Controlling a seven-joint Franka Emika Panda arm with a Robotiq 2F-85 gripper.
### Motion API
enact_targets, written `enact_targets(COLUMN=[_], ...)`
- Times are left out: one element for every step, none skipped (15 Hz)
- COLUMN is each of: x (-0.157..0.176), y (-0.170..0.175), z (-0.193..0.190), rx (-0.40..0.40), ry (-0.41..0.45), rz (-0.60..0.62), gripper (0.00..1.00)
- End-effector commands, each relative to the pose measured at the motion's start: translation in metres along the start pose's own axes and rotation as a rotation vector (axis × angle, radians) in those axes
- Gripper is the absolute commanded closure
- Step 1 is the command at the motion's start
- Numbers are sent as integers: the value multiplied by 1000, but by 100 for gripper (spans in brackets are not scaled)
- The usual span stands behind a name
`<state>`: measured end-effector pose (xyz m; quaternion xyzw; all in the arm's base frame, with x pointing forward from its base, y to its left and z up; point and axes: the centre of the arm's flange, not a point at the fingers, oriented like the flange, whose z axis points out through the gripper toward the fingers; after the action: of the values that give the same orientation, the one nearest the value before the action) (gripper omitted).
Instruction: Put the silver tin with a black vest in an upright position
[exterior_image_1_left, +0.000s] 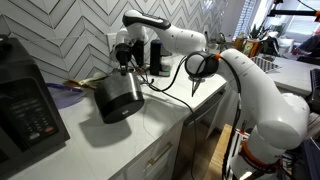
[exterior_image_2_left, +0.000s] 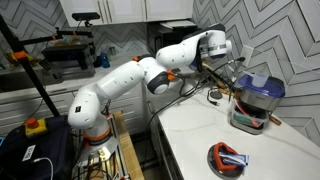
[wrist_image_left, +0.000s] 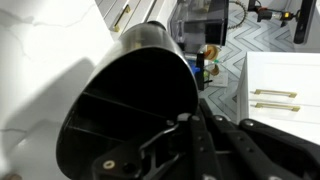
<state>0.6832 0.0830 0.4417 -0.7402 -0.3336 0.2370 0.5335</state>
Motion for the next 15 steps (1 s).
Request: enact_targets(x=[-11, -17, -22, -25, -26, -25, -22, -18, -9, 2, 14, 24, 31, 34, 31], y=[-36, -46, -56, -64, -74, -87, -98, -107, -120, -132, -144, -159, -170, -183, -195], z=[-19, -12, -4, 3, 9, 14, 19, 24, 33, 45, 59, 75, 86, 97, 107], rx=[23, -2, -48, -101, -166, -250, -304, -351, -400, -448, -497, -547, -598, -651, -703], ry=[-102, -124, -144, -154, -156, -149, -127, -108, -88, -67, -53, -56, -63, -61, -59], rz=[32, 38, 33, 23, 24, 33, 37, 32, 22, 2, -23, -44, -55, -62, -66], gripper=[99, 99, 99, 99, 99, 99, 99, 99, 99, 99, 99, 99, 99, 99, 99])
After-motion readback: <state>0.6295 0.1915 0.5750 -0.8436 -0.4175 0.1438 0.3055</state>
